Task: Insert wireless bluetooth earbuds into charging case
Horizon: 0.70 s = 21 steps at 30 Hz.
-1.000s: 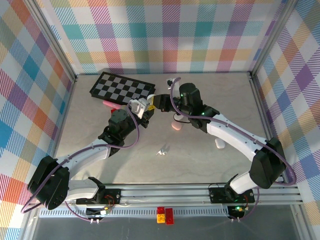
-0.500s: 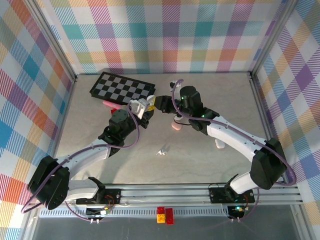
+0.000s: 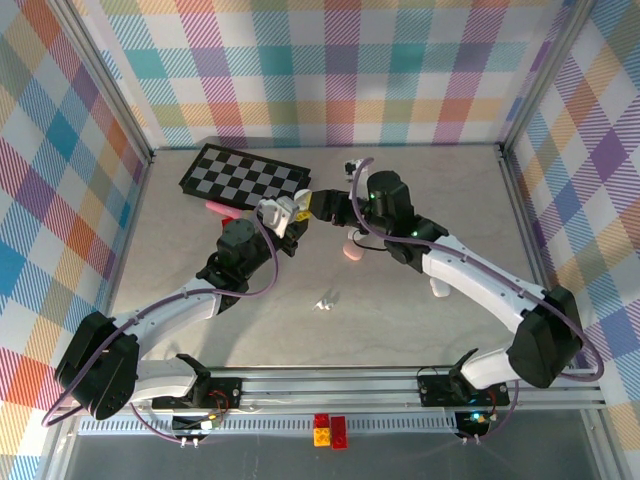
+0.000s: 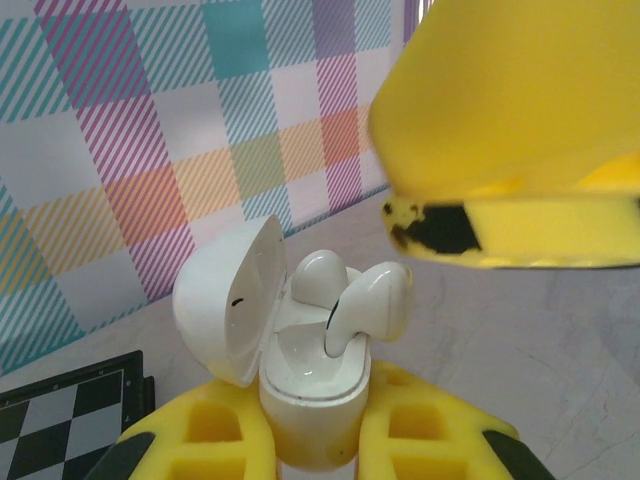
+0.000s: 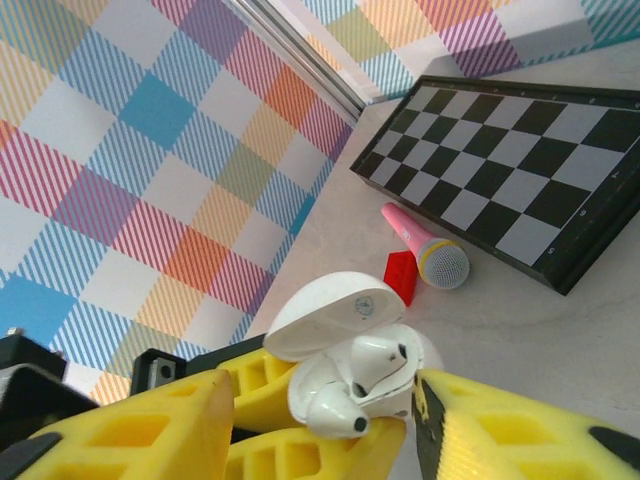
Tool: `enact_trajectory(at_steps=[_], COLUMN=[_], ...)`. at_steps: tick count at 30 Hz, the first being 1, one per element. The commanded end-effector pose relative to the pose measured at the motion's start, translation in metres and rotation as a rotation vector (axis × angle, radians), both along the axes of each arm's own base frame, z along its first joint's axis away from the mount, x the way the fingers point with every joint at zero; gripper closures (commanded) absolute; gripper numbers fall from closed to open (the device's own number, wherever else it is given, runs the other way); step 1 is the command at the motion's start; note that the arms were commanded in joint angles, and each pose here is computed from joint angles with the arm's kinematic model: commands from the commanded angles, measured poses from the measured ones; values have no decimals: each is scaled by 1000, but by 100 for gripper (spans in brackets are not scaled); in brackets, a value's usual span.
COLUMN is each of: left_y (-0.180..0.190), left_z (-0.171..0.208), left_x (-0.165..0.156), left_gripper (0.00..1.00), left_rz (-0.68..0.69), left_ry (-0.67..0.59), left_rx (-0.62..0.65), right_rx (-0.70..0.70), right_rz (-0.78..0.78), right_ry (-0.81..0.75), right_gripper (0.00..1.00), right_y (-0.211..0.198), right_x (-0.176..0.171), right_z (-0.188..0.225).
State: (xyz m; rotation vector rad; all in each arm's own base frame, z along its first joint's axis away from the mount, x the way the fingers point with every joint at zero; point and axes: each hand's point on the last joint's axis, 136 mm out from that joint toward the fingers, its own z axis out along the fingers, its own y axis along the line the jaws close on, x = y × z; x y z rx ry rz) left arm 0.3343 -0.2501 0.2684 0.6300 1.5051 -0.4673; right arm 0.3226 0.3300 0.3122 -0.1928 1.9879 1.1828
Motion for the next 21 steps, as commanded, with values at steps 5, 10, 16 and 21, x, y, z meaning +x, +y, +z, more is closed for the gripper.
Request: enact_trajectory(at_steps=[5, 10, 16, 21], left_y=[-9, -9, -10, -10], left_z=[19, 22, 23, 26], left_x=[-8, -8, -7, -6], left_gripper=[100, 100, 100, 100], left_rz=[-74, -81, -78, -75], left_ry=[-27, -25, -22, -27], left_rx=[-34, -45, -51, -55], right_rx=[-5, -12, 2, 5], right_rz=[65, 118, 160, 171], right_ry=[-39, -29, -18, -4], right_gripper=[51, 52, 61, 63], right_y=[-2, 6, 11, 12], right_x=[-11, -14, -19, -21], right_z=[17, 13, 12, 9])
